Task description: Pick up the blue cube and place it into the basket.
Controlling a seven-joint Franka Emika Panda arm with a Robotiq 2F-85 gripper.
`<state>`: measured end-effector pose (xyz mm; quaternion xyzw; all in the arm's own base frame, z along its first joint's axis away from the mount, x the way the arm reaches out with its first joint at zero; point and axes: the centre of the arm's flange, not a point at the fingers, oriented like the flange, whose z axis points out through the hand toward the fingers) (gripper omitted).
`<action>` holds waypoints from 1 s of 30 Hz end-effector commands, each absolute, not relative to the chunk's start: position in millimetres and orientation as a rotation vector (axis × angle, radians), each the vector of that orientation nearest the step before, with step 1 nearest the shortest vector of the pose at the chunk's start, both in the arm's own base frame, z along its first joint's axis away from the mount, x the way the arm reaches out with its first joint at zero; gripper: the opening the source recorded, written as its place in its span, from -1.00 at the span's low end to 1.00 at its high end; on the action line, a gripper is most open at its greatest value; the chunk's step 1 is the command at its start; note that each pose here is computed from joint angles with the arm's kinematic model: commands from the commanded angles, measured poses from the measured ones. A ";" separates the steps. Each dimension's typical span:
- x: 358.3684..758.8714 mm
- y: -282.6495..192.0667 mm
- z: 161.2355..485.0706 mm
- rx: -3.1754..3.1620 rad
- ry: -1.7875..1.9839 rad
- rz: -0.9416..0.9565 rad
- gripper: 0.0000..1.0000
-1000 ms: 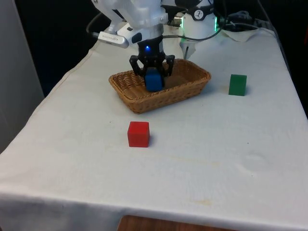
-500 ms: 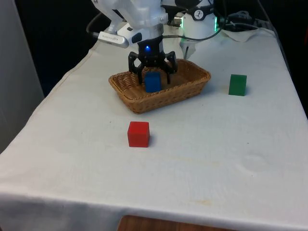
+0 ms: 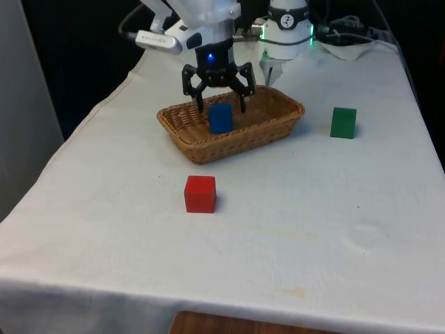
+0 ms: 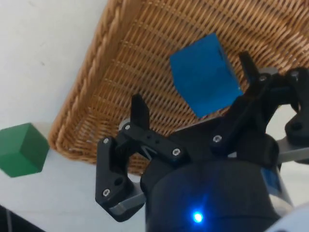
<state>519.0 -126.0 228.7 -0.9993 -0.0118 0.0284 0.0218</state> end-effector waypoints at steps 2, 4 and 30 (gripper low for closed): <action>522.2 -126.2 238.7 -3.101 -0.045 0.093 1.00; 524.8 -125.6 245.0 -3.098 -0.051 0.090 1.00; 577.5 -108.9 291.7 -3.074 -0.171 0.079 1.00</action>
